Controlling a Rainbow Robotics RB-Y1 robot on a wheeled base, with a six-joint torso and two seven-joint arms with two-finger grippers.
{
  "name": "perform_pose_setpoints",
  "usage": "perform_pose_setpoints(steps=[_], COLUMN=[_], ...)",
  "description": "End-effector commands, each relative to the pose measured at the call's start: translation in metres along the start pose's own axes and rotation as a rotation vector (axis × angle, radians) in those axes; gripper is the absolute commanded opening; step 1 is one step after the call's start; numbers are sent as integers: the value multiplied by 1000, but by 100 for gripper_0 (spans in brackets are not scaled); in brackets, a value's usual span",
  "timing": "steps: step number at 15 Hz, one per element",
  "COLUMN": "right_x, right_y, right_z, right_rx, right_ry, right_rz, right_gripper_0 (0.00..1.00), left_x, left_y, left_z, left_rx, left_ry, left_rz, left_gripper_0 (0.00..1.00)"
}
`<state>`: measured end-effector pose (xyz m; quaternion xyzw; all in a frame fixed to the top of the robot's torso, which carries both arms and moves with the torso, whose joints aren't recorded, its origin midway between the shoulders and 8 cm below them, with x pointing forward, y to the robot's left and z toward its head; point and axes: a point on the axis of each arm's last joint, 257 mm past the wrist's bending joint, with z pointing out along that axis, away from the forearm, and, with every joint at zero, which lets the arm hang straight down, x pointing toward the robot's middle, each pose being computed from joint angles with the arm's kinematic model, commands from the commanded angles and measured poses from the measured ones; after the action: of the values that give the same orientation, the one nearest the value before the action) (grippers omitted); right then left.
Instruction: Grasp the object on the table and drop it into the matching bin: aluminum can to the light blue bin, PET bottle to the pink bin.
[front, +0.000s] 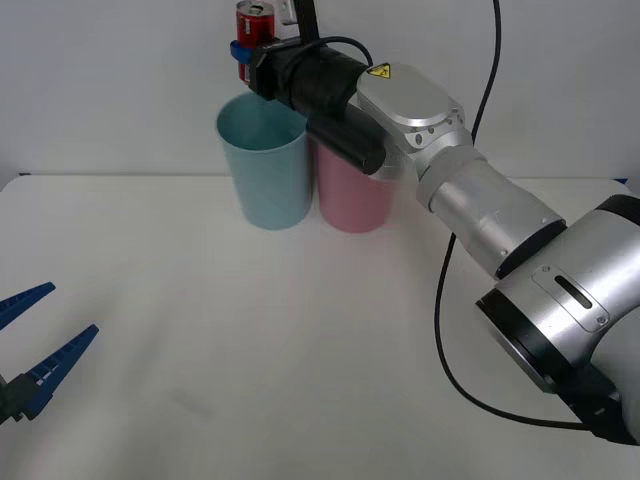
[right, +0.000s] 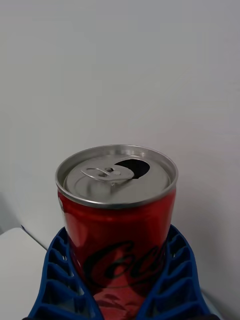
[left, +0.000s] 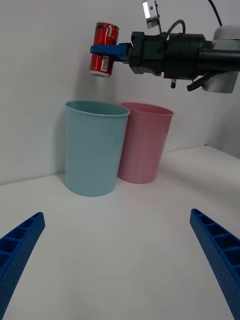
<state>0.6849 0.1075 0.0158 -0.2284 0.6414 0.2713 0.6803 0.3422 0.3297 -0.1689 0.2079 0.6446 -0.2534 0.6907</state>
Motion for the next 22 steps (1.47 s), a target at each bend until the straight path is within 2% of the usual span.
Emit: perform_pose_setpoints(steps=[1, 2, 3, 4, 5, 13, 17, 20, 22], right_x=[4, 3, 4, 4, 3, 7, 8, 9, 17], right_y=[3, 3, 4, 4, 4, 6, -4, -11, -15], right_z=[0, 0, 0, 1, 1, 1, -3, -19, -37], right_rx=[-7, -7, -8, -7, -4, -6, 1, -10, -29], right_ry=[6, 6, 6, 5, 3, 12, 14, -14, -23], right_rz=[2, 3, 13, 17, 11, 1, -3, 0, -23], right_gripper_0=[0, 0, 8, 64, 100, 100, 100, 100, 100], left_x=[0, 0, 0, 0, 0, 0, 0, 0, 0], left_y=[0, 0, 0, 0, 0, 0, 0, 0, 0], left_z=[0, 0, 0, 0, 0, 0, 0, 0, 0], left_rx=[0, 0, 0, 0, 0, 0, 0, 0, 0], left_ry=[0, 0, 0, 0, 0, 0, 0, 0, 0], left_rz=[0, 0, 0, 0, 0, 0, 0, 0, 0], left_gripper_0=[100, 100, 100, 100, 100, 100, 100, 100, 100])
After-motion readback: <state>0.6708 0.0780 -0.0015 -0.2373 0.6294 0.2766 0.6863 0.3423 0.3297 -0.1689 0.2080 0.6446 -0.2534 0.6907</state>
